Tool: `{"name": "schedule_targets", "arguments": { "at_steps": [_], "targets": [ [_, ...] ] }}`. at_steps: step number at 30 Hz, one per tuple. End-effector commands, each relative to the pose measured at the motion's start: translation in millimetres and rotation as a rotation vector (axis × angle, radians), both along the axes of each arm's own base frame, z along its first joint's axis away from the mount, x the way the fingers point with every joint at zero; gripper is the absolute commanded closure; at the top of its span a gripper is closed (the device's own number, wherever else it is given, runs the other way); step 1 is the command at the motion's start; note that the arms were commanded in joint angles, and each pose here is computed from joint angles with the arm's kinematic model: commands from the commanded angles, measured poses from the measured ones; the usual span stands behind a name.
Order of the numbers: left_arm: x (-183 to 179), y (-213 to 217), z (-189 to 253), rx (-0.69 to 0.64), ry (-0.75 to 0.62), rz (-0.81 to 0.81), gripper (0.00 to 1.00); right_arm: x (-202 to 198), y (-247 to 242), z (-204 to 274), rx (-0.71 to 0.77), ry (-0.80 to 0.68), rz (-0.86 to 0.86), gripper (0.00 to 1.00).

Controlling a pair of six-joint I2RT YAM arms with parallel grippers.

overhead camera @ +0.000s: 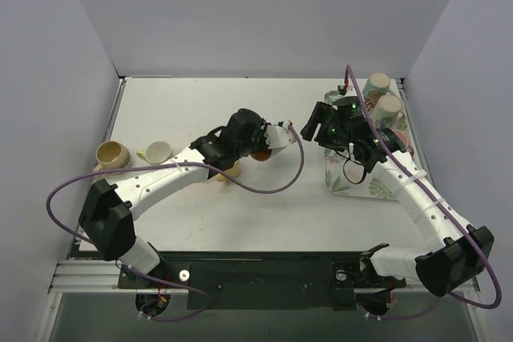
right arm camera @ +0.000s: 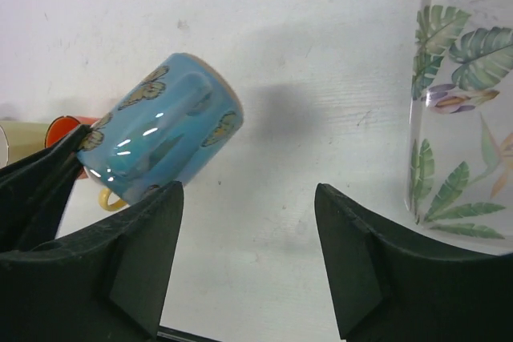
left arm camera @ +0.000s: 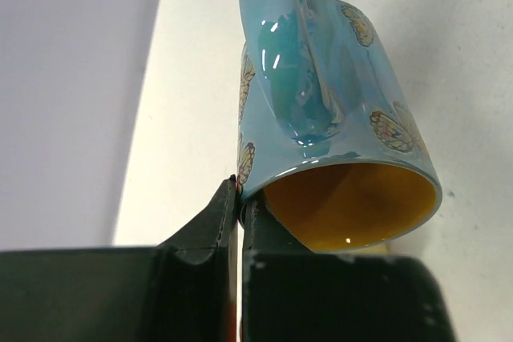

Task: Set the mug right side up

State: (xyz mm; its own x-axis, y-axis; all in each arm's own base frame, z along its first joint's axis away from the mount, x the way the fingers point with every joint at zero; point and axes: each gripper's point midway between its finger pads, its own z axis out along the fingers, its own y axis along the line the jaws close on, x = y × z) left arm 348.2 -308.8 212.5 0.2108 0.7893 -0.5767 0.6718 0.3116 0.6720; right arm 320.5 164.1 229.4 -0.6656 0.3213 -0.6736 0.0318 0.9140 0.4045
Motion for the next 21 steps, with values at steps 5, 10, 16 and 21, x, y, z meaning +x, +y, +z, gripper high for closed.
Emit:
{"name": "schedule_targets", "arguments": {
  "at_steps": [5, 10, 16, 21],
  "targets": [
    [-72.8, 23.9, 20.5, -0.054, 0.457, 0.03, 1.0, -14.5, -32.8, 30.4, -0.108, -0.076, -0.032, 0.3],
    [-129.8, 74.6, 1.9, 0.088, 0.71, 0.063, 1.0, -30.2, -47.7, 31.2, -0.166, -0.082, -0.027, 0.11],
    [-161.1, 140.3, -24.9, 0.221, 0.794, 0.145, 1.0, -42.2, -54.7, 28.2, -0.2, -0.093, 0.009, 0.05],
    [-152.4, 169.7, -50.6, 0.226, 0.833, 0.254, 1.0, -47.3, -54.0, 22.6, -0.21, -0.089, 0.04, 0.03]
  ]
}}
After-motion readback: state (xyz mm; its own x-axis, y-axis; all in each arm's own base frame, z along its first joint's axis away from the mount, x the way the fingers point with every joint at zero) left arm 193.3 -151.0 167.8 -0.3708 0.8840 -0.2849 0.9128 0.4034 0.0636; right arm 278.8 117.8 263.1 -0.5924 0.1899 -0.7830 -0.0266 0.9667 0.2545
